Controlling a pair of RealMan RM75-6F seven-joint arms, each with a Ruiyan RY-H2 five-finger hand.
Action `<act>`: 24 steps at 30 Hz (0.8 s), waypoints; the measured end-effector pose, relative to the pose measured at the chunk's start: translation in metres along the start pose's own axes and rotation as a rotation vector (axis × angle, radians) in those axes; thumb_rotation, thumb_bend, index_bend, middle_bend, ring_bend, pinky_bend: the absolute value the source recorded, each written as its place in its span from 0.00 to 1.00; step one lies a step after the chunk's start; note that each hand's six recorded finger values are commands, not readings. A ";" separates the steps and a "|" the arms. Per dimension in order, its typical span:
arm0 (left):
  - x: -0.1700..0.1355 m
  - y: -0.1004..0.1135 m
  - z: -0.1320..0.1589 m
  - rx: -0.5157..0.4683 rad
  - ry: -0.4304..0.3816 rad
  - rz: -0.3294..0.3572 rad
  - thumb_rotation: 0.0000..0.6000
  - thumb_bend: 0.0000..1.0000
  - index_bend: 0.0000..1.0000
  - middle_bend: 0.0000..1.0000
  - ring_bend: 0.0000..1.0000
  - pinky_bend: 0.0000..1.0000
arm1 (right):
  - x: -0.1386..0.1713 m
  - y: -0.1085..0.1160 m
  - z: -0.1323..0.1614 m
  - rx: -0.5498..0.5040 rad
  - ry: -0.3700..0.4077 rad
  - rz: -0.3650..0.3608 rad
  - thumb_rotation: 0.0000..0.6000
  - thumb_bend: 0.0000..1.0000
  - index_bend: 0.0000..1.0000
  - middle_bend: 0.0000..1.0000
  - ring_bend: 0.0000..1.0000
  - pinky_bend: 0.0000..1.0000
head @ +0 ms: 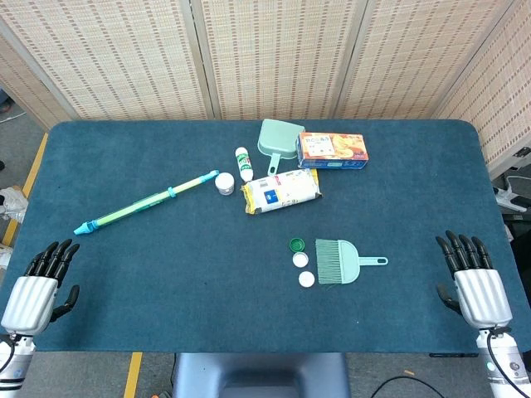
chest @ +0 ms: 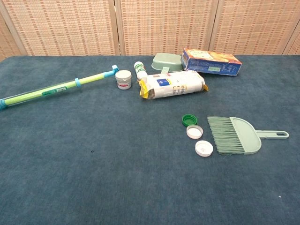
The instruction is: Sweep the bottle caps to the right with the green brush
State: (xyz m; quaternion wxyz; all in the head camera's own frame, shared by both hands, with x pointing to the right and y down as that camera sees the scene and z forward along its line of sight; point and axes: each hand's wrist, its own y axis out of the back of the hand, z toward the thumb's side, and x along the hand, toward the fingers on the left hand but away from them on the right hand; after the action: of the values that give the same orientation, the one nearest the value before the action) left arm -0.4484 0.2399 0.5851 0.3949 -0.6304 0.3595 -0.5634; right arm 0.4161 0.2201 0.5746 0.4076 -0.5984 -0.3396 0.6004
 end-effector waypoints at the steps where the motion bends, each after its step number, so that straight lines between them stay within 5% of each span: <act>1: 0.000 0.000 0.000 -0.001 0.001 -0.002 1.00 0.45 0.00 0.01 0.00 0.15 | 0.000 0.000 0.000 0.002 0.001 0.003 1.00 0.21 0.00 0.00 0.00 0.00; 17: 0.002 -0.002 0.000 0.001 -0.007 -0.016 1.00 0.45 0.00 0.01 0.00 0.15 | -0.011 -0.028 0.015 0.064 0.042 0.083 1.00 0.21 0.00 0.00 0.00 0.00; 24: 0.004 -0.003 -0.001 0.007 -0.008 -0.024 1.00 0.45 0.00 0.01 0.00 0.15 | -0.034 -0.049 0.032 0.169 0.089 0.098 1.00 0.21 0.17 0.24 0.00 0.00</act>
State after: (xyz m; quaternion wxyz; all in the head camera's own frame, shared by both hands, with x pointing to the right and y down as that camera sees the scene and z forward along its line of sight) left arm -0.4488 0.2377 0.5900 0.3915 -0.6356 0.3485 -0.5669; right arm 0.3862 0.2132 0.6349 0.4414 -0.6039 -0.2395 0.6190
